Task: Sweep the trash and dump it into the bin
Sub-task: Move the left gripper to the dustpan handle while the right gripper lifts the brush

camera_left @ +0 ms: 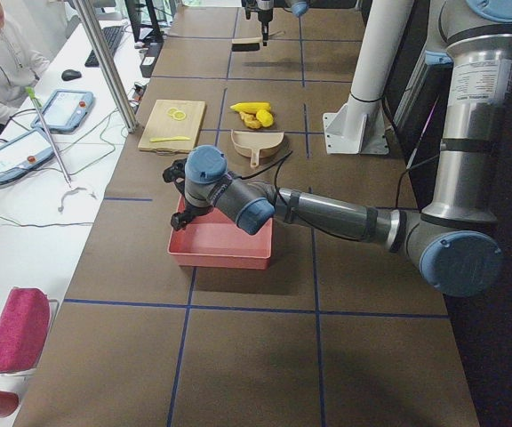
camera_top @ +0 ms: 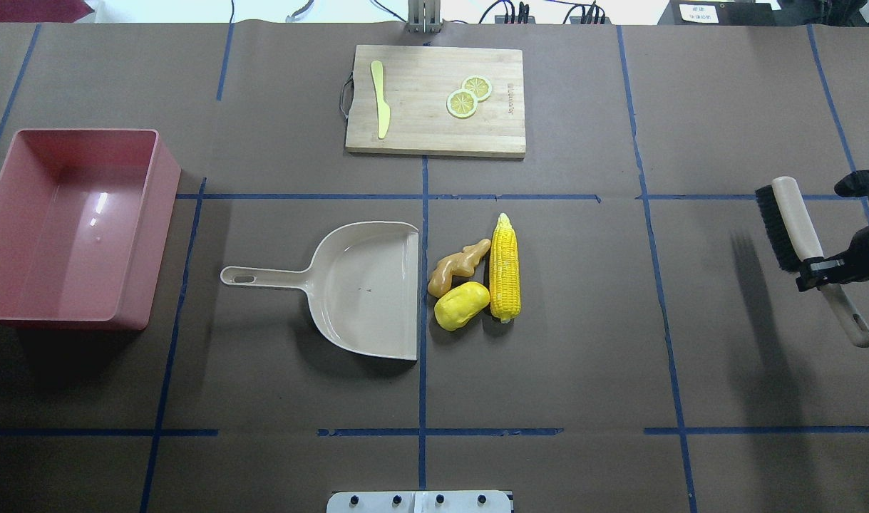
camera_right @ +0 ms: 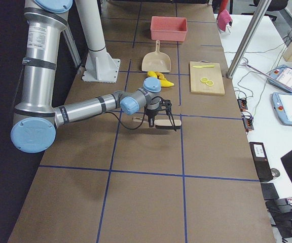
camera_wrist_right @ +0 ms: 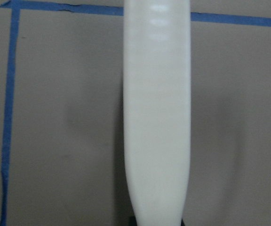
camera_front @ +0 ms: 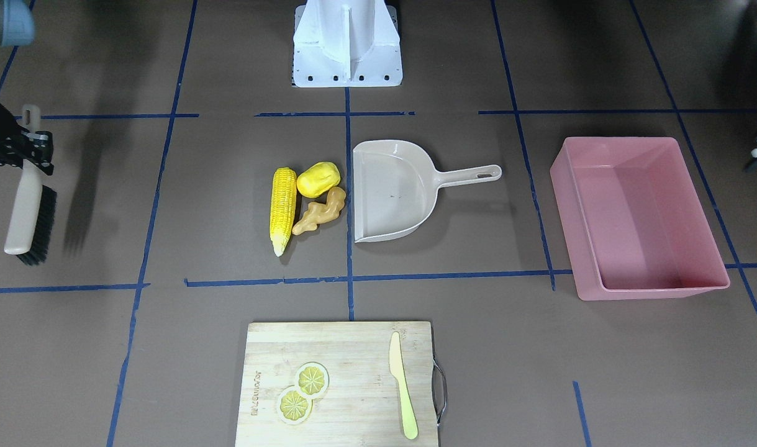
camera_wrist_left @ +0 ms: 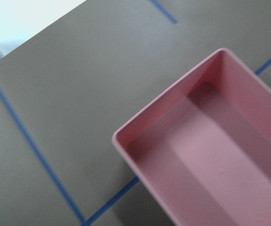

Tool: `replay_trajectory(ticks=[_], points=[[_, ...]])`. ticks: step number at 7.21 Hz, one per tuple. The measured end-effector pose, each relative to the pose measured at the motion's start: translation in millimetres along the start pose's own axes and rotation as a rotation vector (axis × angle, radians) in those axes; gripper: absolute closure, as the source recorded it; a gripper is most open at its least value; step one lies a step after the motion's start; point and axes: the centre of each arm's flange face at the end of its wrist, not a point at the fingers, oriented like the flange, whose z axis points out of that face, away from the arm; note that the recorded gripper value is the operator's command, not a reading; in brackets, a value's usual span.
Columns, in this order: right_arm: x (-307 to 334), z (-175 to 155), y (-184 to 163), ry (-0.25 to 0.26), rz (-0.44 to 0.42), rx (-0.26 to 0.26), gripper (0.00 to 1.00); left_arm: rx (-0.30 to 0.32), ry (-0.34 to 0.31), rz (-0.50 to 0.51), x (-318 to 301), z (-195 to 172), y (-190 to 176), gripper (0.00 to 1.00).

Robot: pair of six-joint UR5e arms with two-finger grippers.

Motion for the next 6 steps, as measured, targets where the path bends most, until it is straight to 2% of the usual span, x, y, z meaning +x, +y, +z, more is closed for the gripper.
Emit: replay_trajectory(ticks=[3,4,6], points=[[-18,-1,-6,-0.012,-0.01,0.003,1.0,0.066,0.141,0.188,89,59,-115,0.0],[-18,-1,-6,-0.012,-0.011,0.003,1.0,0.081,0.183,0.245,119,72,-142,0.0],[-19,0,-6,-0.013,-0.014,0.003,1.0,0.103,0.27,0.355,178,102,-165,0.01]])
